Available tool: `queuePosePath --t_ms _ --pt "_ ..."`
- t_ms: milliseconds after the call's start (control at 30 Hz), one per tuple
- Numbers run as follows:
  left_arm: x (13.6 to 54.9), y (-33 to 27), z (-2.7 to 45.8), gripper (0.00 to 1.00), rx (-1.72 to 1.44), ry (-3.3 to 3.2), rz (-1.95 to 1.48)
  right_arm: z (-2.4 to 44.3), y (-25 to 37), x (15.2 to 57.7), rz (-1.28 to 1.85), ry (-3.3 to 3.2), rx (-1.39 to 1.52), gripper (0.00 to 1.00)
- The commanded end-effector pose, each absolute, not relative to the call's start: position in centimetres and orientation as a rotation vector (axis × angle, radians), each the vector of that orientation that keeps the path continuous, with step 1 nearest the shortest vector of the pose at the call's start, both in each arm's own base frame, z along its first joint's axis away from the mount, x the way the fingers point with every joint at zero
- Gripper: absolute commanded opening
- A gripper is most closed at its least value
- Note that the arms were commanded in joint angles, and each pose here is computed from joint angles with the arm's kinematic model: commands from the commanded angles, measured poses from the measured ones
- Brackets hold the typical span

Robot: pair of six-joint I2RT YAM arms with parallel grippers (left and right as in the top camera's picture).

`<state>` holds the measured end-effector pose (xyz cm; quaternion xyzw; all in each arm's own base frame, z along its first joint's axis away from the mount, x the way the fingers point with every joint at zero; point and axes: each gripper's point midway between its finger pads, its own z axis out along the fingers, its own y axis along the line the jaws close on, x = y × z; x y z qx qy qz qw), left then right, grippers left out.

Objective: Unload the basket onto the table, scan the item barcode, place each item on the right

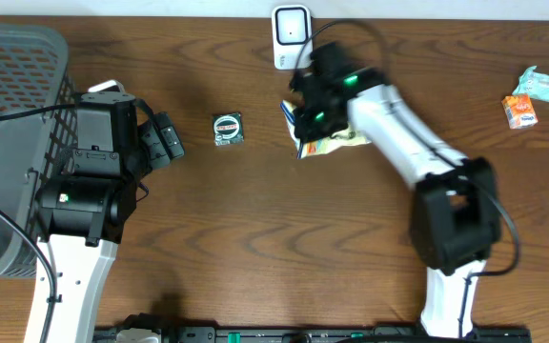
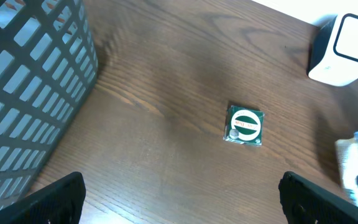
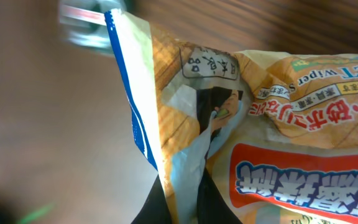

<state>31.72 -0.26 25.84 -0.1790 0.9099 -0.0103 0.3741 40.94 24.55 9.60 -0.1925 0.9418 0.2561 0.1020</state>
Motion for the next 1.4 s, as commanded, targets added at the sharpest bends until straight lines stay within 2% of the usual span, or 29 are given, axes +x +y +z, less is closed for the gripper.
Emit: queuePosePath --t_ms 0,167,300,400,600,733,800,933,1133,1233,1300,1367 --pt "31.7 0.0 26.1 0.97 -0.45 2.324 -0.013 18.5 26.1 39.0 1.585 2.415 -0.654 0.01" --pt "31.7 0.0 26.1 0.98 -0.45 2.324 -0.013 23.3 21.6 39.6 1.981 2.098 -0.522 0.01" --pt "31.7 0.0 26.1 0.98 -0.45 2.324 -0.013 23.6 17.7 40.8 2.018 2.034 -0.389 0.01" --pt "31.7 0.0 26.1 0.97 -0.45 2.324 -0.013 22.1 15.5 41.2 1.999 2.057 -0.29 0.01" --pt "31.7 0.0 26.1 0.98 -0.45 2.324 -0.013 16.1 10.4 40.8 1.886 2.201 -0.026 0.01" --pt "31.7 0.0 26.1 0.98 -0.45 2.324 -0.013 9.5 4.4 40.5 1.48 2.551 0.249 0.01" --pt "31.7 0.0 26.1 0.98 -0.45 2.324 -0.013 8.8 1.8 40.5 1.35 2.619 0.327 0.02" --pt "31.7 0.0 26.1 0.98 -0.45 2.324 -0.013 9.6 -2.3 40.9 1.154 2.699 0.416 0.14" --pt "31.7 0.0 26.1 0.98 -0.45 2.324 -0.013 9.0 -7.1 40.0 0.669 2.912 0.474 0.64" --pt "31.7 0.0 26.1 0.98 -0.45 2.324 -0.013 8.0 -8.1 40.0 0.523 2.951 0.475 0.84" --pt "31.7 0.0 26.1 0.98 -0.45 2.324 -0.013 7.5 -8.3 40.1 0.481 2.953 0.469 0.93" --pt "31.7 0.0 26.1 0.98 -0.45 2.324 -0.013 7.0 -8.3 40.1 0.481 2.952 0.468 0.95"
